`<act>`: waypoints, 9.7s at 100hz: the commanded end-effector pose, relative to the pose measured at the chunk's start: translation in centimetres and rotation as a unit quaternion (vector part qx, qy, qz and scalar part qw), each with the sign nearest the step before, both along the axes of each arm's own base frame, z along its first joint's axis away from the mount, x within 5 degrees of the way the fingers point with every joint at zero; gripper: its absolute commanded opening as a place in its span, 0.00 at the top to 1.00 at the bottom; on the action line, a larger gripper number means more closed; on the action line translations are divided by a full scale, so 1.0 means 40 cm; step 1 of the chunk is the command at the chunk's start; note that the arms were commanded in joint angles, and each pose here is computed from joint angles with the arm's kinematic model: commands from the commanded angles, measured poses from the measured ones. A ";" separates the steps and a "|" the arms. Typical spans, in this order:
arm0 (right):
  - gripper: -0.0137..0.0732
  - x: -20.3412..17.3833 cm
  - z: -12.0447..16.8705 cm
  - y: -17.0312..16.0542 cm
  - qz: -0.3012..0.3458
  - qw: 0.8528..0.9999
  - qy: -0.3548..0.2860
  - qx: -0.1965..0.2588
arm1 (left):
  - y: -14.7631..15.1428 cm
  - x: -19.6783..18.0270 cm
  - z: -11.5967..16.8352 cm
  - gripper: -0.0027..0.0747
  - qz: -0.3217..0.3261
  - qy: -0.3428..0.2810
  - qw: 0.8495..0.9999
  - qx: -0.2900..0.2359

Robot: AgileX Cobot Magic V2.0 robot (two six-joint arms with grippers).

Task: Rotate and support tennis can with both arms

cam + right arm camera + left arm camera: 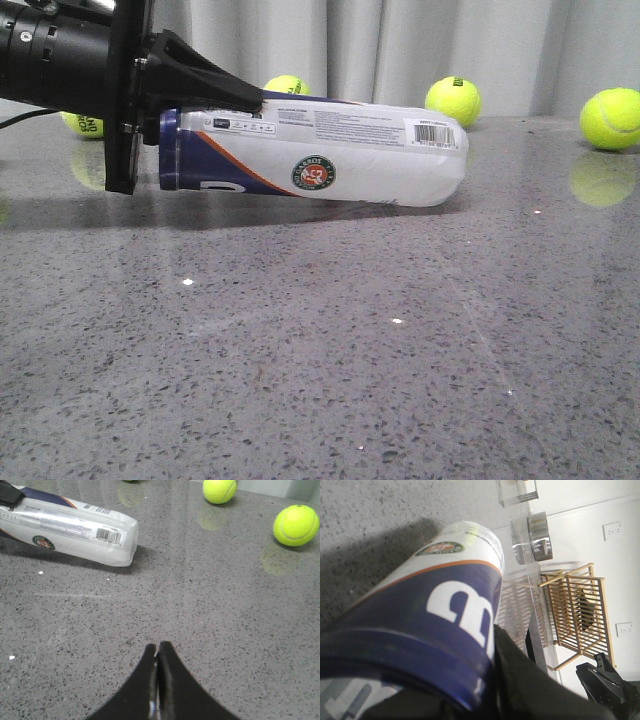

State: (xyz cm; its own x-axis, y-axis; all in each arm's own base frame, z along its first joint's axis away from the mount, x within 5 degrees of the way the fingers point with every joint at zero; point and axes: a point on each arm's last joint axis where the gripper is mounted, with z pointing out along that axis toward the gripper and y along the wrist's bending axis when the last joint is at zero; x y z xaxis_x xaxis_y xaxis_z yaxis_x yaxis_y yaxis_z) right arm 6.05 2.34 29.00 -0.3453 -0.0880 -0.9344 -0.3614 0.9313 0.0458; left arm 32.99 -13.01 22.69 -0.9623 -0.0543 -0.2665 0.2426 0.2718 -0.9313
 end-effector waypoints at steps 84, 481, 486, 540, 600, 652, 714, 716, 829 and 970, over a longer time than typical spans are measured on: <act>0.92 0.006 0.035 0.002 0.000 0.999 -0.046 0.011 | 0.002 -0.074 0.507 0.99 -0.053 -0.272 0.941 0.195; 0.92 0.006 0.035 0.002 0.000 0.999 -0.046 0.011 | -0.168 -0.130 0.717 0.99 -0.018 -0.430 0.861 0.272; 0.92 0.006 0.035 0.002 0.000 0.999 -0.046 0.011 | -0.164 -0.138 0.716 0.99 -0.019 -0.427 0.862 0.272; 0.92 0.006 0.035 0.002 0.000 0.999 -0.046 0.011 | -0.077 -0.244 0.642 0.99 0.062 -0.433 0.855 0.279; 0.92 0.006 0.035 0.002 0.000 0.999 -0.046 0.011 | 0.017 -0.347 0.483 0.99 0.119 -0.449 0.825 0.321; 0.92 0.006 0.035 0.002 0.000 0.999 -0.046 0.011 | 0.042 -0.352 0.475 0.99 0.180 -0.507 0.782 0.316; 0.92 0.006 0.035 0.002 0.000 0.999 -0.046 0.011 | 0.192 -0.459 0.312 0.99 0.351 -0.565 0.684 0.300; 0.92 0.006 0.035 0.002 0.000 0.999 -0.046 0.011 | 0.198 -0.463 0.306 0.99 0.354 -0.563 0.682 0.304; 0.92 0.006 0.035 0.002 0.000 0.999 -0.046 0.011 | 0.320 -0.676 -0.070 0.99 0.469 -0.488 0.645 0.355; 0.92 0.006 0.035 0.001 0.000 0.999 -0.047 0.009 | 0.322 -0.686 -0.089 0.99 0.462 -0.464 0.656 0.375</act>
